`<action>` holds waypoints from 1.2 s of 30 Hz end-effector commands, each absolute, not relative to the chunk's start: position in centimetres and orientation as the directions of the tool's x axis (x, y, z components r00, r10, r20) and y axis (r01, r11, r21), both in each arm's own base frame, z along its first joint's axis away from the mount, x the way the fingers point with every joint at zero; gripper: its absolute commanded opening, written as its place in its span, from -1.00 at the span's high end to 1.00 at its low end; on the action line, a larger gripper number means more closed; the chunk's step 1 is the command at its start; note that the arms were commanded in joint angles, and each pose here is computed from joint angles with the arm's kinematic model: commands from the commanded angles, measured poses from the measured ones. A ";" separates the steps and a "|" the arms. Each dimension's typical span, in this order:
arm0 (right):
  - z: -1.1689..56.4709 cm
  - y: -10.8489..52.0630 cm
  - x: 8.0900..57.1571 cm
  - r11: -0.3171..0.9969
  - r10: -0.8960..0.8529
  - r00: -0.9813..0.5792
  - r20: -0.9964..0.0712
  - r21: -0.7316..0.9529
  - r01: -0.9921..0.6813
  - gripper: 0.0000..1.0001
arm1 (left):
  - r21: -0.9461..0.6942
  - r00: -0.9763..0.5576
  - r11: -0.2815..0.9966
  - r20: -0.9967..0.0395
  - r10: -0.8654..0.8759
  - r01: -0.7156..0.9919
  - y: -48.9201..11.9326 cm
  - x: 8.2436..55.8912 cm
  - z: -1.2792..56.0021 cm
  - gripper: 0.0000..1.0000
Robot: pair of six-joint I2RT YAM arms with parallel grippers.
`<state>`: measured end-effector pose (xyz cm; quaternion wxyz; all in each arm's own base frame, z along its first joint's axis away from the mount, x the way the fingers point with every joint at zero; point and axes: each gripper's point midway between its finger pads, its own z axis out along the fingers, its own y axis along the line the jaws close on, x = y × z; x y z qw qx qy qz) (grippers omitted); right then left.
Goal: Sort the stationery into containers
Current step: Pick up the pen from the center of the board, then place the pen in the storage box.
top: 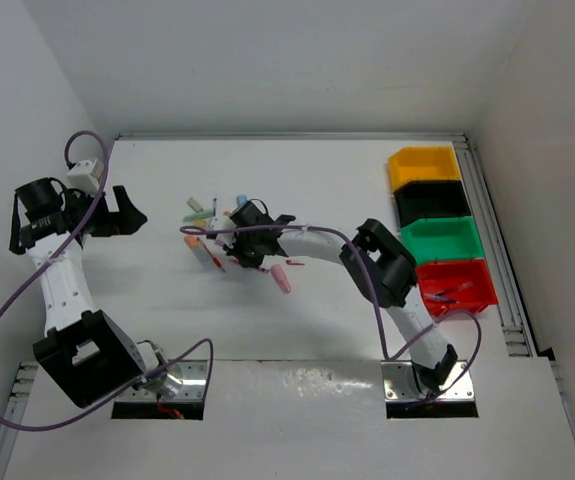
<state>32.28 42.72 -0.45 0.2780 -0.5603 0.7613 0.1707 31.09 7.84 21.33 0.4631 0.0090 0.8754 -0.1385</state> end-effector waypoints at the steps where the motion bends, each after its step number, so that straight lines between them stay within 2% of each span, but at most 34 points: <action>1: 7.6 42.9 32.6 0.342 -0.689 -0.175 -0.703 -0.102 -0.934 1.00 | -0.205 -0.508 0.962 -0.857 -0.087 0.181 7.5 30.8 24.0 -1.00; 5: 15.5 42.4 31.9 0.345 -0.615 -0.108 -0.781 -0.143 -0.928 1.00 | -0.197 -0.454 0.960 -0.886 -0.088 0.200 6.8 30.6 26.1 -1.00; 6: 17.9 41.0 31.4 0.344 -0.601 -0.089 -0.794 -0.158 -0.925 1.00 | -0.188 -0.439 0.960 -0.895 -0.081 0.207 6.6 30.5 26.8 -1.00; 10: 20.9 33.9 30.5 0.366 -0.605 -0.111 -0.789 -0.152 -0.918 1.00 | -0.152 -0.408 0.950 -0.912 -0.029 0.272 5.4 29.8 27.9 -1.00; 12: 19.5 28.2 30.5 0.403 -0.636 -0.186 -0.749 -0.116 -0.908 1.00 | -0.129 -0.407 0.943 -0.913 0.008 0.308 4.8 29.2 27.8 -1.00; 14: 21.0 23.8 28.9 0.383 -0.637 -0.171 -0.752 -0.116 -0.917 1.00 | -0.119 -0.410 0.932 -0.911 0.035 0.342 3.9 28.9 27.7 -1.00; 15: 20.0 20.1 29.2 0.427 -0.640 -0.224 -0.735 -0.098 -0.899 1.00 | -0.101 -0.415 0.922 -0.907 0.069 0.373 3.4 28.7 27.3 -1.00; 16: 21.2 18.6 28.1 0.410 -0.621 -0.192 -0.760 -0.106 -0.906 1.00 | -0.099 -0.417 0.916 -0.906 0.079 0.389 3.1 28.6 27.1 -1.00; 17: 19.7 16.3 26.8 0.368 -0.667 -0.176 -0.723 -0.115 -0.923 1.00 | -0.097 -0.413 0.912 -0.907 0.085 0.399 2.9 28.6 27.0 -1.00; 18: 19.3 13.3 26.9 0.405 -0.670 -0.203 -0.714 -0.123 -0.906 1.00 | -0.109 -0.412 0.903 -0.908 0.080 0.415 2.5 28.6 26.8 -1.00; 22: 17.2 5.5 23.5 0.382 -0.722 -0.176 -0.669 -0.173 -0.908 1.00 | -0.162 -0.440 0.878 -0.896 0.061 0.451 0.9 29.2 25.4 -0.99; 24: 16.8 3.4 22.8 0.398 -0.721 -0.190 -0.667 -0.175 -0.900 1.00 | -0.167 -0.448 0.870 -0.892 0.068 0.465 0.4 29.3 25.1 -0.99; 25: 16.2 2.7 21.9 0.364 -0.729 -0.183 -0.659 -0.147 -0.920 1.00 | -0.169 -0.455 0.866 -0.887 0.074 0.471 0.1 29.5 24.8 -0.98; 26: 16.3 0.9 22.0 0.416 -0.710 -0.221 -0.669 -0.145 -0.898 1.00 | -0.167 -0.460 0.867 -0.884 0.079 0.470 0.0 29.6 24.6 -0.98; 28: 15.9 -0.5 21.5 0.392 -0.720 -0.209 -0.661 -0.139 -0.910 1.00 | -0.150 -0.465 0.865 -0.879 0.105 0.478 -0.5 29.8 24.4 -0.98; 30: 15.2 -2.6 21.4 0.421 -0.709 -0.249 -0.659 -0.113 -0.900 1.00 | -0.134 -0.466 0.865 -0.876 0.126 0.484 -1.0 29.9 24.3 -0.98; 36: 12.5 -5.4 20.8 0.353 -0.763 -0.205 -0.613 -0.129 -0.927 1.00 | -0.106 -0.461 0.863 -0.874 0.156 0.494 -1.9 30.3 24.3 -0.98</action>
